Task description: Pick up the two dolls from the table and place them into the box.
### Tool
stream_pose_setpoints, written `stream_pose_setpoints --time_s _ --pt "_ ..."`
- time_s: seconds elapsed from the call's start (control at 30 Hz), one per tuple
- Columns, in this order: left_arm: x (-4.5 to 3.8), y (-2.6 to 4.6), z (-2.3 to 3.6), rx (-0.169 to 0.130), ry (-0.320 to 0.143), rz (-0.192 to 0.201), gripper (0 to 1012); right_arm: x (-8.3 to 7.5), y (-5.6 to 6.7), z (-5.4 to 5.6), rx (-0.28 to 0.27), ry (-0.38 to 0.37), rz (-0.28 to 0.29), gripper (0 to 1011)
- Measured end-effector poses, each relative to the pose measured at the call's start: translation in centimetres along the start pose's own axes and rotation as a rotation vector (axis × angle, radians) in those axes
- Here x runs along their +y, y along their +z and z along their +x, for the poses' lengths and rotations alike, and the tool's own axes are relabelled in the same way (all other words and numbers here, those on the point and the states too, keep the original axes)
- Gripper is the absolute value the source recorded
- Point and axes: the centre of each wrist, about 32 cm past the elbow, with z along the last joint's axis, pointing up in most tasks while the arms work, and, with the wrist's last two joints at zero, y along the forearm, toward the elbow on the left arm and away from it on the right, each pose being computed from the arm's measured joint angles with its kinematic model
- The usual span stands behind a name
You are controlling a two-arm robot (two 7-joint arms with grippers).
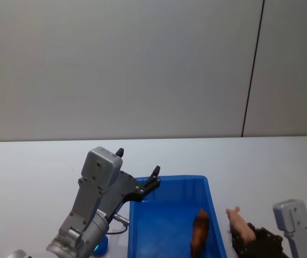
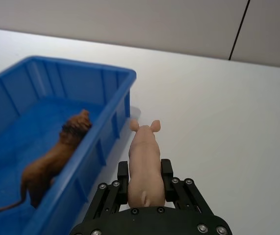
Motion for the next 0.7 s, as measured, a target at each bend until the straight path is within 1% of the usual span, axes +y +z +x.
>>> stream_pose_setpoints --time_s 0.17,0.33,0.37,0.6,0.67,0.7 --pt "0.00 0.00 0.00 0.000 0.000 0.000 1001 -0.2 1.0 -0.2 0.001 0.016 0.043 378" --pt "0.00 0.00 0.00 0.000 0.000 0.000 1001 -0.3 2.3 -0.5 0.000 0.048 0.095 378" --pt "0.00 0.00 0.00 0.000 0.000 0.000 1001 -0.2 2.7 -0.6 0.000 0.060 0.110 378" --pt "0.00 0.00 0.00 0.000 0.000 0.000 1001 0.3 4.0 -1.0 0.004 0.114 0.149 378" --pt "0.00 0.00 0.00 0.000 0.000 0.000 1001 0.7 4.6 -1.2 0.008 0.141 0.160 378" --pt "0.00 0.00 0.00 0.000 0.000 0.000 1001 0.9 4.7 -1.2 0.009 0.147 0.161 378"
